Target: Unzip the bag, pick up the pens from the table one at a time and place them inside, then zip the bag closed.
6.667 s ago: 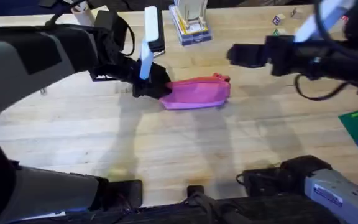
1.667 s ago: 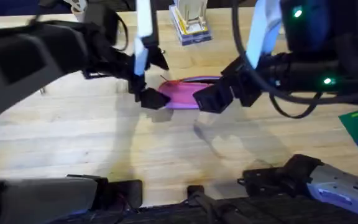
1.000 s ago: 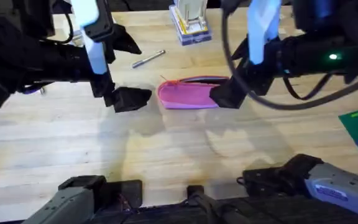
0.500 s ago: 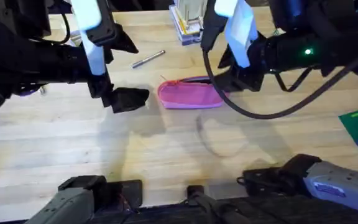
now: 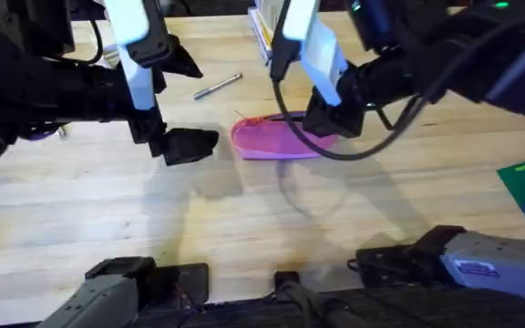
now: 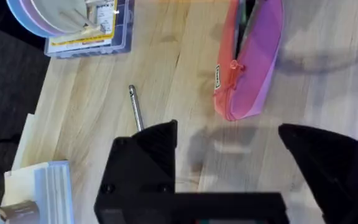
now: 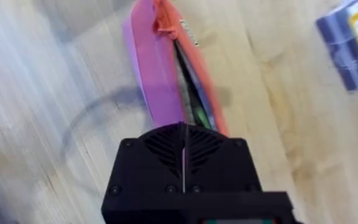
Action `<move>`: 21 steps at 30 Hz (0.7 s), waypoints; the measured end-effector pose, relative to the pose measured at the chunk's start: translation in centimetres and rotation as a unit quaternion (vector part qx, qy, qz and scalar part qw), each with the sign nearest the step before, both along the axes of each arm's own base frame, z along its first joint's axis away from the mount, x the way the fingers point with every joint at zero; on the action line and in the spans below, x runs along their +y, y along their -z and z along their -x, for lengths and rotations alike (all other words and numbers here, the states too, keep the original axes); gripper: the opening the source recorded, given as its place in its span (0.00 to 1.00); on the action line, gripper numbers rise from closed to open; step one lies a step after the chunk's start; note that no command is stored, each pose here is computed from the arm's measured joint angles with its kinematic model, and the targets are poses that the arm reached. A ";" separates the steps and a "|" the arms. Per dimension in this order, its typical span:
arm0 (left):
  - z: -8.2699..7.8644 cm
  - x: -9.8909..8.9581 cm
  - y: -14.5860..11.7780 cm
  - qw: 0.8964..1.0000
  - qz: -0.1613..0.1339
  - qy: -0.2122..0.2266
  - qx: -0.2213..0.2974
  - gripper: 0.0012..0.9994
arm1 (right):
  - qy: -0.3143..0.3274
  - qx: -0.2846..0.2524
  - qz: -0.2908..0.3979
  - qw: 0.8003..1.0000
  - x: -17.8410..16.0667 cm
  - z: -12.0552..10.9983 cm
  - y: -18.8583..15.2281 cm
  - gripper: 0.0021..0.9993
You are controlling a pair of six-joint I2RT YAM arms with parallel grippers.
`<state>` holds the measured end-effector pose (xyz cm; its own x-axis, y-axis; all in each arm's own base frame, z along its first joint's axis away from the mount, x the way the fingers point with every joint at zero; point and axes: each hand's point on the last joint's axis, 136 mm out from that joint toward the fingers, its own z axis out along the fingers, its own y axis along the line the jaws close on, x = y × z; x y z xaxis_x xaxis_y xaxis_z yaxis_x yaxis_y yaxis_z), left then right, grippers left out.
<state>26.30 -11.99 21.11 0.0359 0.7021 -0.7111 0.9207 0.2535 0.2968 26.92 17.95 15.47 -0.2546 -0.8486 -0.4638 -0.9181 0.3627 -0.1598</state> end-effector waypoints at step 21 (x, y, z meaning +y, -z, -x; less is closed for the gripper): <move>0.0 0.0 0.0 1.000 0.000 0.000 0.000 0.99 | -0.006 0.001 -0.004 1.000 1.5 -2.4 2.3 0.03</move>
